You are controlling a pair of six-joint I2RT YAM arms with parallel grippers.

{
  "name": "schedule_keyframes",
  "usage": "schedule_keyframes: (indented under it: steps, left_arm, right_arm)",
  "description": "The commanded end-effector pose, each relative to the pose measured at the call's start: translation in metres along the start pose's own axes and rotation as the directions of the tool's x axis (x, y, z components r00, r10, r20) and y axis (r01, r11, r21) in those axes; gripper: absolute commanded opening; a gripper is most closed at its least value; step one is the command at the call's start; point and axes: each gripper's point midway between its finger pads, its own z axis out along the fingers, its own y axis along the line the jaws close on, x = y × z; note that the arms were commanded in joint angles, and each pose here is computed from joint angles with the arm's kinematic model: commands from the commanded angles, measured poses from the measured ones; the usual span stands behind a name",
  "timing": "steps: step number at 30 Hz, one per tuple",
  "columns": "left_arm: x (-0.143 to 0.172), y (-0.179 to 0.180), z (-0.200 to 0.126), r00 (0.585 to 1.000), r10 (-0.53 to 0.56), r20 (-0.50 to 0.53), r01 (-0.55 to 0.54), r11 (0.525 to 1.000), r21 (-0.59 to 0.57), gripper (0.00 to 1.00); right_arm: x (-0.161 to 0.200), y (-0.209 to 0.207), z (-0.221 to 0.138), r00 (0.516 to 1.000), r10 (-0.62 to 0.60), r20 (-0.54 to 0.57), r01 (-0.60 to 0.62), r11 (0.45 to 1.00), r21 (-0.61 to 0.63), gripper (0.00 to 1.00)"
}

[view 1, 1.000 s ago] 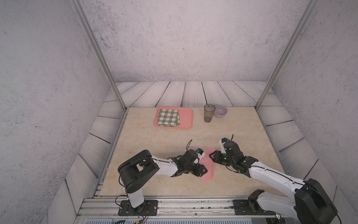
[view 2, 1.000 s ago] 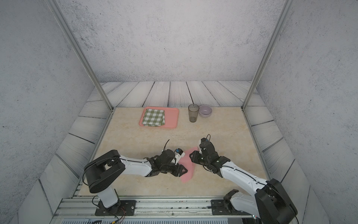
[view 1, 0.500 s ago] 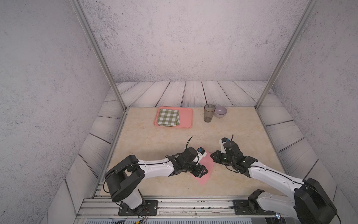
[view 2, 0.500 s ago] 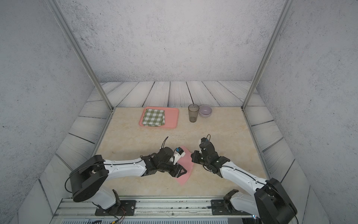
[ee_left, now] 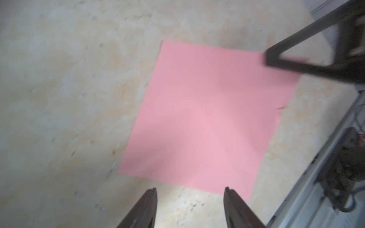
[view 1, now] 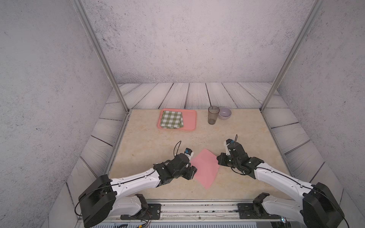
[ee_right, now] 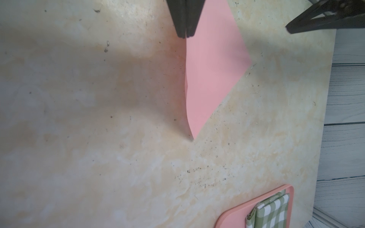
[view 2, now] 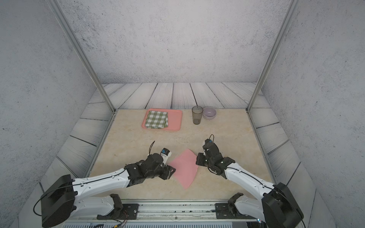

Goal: Fold the square paper diagonally
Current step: Fold the paper at the center of the board.

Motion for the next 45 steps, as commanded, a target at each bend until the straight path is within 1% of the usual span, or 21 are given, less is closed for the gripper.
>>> schedule_keyframes:
  steps: [1, 3, 6, 8, 11, 13, 16, 19, 23, 28, 32, 36, 40, 45]
  left_arm:
    - [0.012, 0.029, 0.002, 0.994, -0.106, 0.015, 0.106, 0.992, -0.072, 0.6]
    - [0.008, 0.032, 0.0, 0.993, -0.116, 0.018, 0.118, 0.991, -0.071, 0.59]
    - [-0.007, 0.034, -0.003, 0.991, -0.128, 0.033, 0.13, 0.99, -0.055, 0.58]
    - [-0.015, 0.033, -0.002, 0.989, -0.145, 0.024, 0.145, 0.989, -0.02, 0.56]
    - [-0.025, 0.026, 0.005, 0.987, -0.159, -0.016, 0.159, 0.987, 0.028, 0.52]
    - [-0.025, 0.019, 0.011, 0.985, -0.159, -0.07, 0.163, 0.985, 0.055, 0.51]
    - [-0.02, 0.012, 0.023, 0.974, -0.176, -0.146, 0.188, 0.979, 0.078, 0.48]
    - [-0.011, 0.014, 0.036, 0.961, -0.211, -0.182, 0.227, 0.971, 0.076, 0.46]
    - [-0.004, 0.011, 0.045, 0.951, -0.228, -0.208, 0.253, 0.962, 0.102, 0.43]
    - [0.002, 0.004, 0.049, 0.946, -0.237, -0.221, 0.274, 0.95, 0.153, 0.41]
    - [0.014, 0.009, 0.057, 0.939, -0.239, -0.248, 0.278, 0.951, 0.136, 0.4]
    - [0.022, 0.014, 0.071, 0.932, -0.253, -0.261, 0.292, 0.948, 0.123, 0.38]
    - [0.028, 0.017, 0.082, 0.925, -0.275, -0.263, 0.314, 0.942, 0.121, 0.37]
    - [0.036, 0.023, 0.089, 0.917, -0.297, -0.265, 0.331, 0.939, 0.095, 0.37]
  right_arm:
    - [-0.01, -0.002, -0.016, 0.997, -0.074, 0.018, 0.073, 0.996, 0.059, 0.0]
    - [-0.011, -0.005, -0.02, 0.994, -0.113, 0.003, 0.112, 0.989, 0.096, 0.0]
    - [-0.01, -0.009, -0.023, 0.987, -0.157, -0.034, 0.161, 0.979, 0.129, 0.0]
    - [-0.007, -0.011, -0.022, 0.983, -0.174, -0.057, 0.181, 0.974, 0.136, 0.0]
    - [-0.004, -0.011, -0.017, 0.978, -0.188, -0.088, 0.199, 0.97, 0.137, 0.0]
    - [-0.003, -0.013, -0.015, 0.973, -0.198, -0.115, 0.215, 0.964, 0.154, 0.0]
    - [-0.004, -0.014, -0.013, 0.968, -0.21, -0.138, 0.232, 0.958, 0.171, 0.0]
    - [-0.006, -0.009, -0.011, 0.968, -0.206, -0.141, 0.227, 0.961, 0.16, 0.0]
    - [-0.003, -0.002, -0.006, 0.97, -0.196, -0.147, 0.217, 0.966, 0.142, 0.0]
    - [0.002, -0.002, 0.002, 0.97, -0.191, -0.151, 0.215, 0.963, 0.161, 0.0]
    - [0.002, 0.005, 0.005, 0.968, -0.2, -0.151, 0.223, 0.963, 0.151, 0.0]
    - [0.001, 0.015, 0.005, 0.971, -0.191, -0.147, 0.209, 0.971, 0.119, 0.0]
    - [0.004, 0.03, 0.006, 0.974, -0.173, -0.147, 0.183, 0.981, 0.058, 0.0]
    - [0.014, 0.045, 0.014, 0.981, -0.106, -0.162, 0.1, 0.994, -0.045, 0.0]
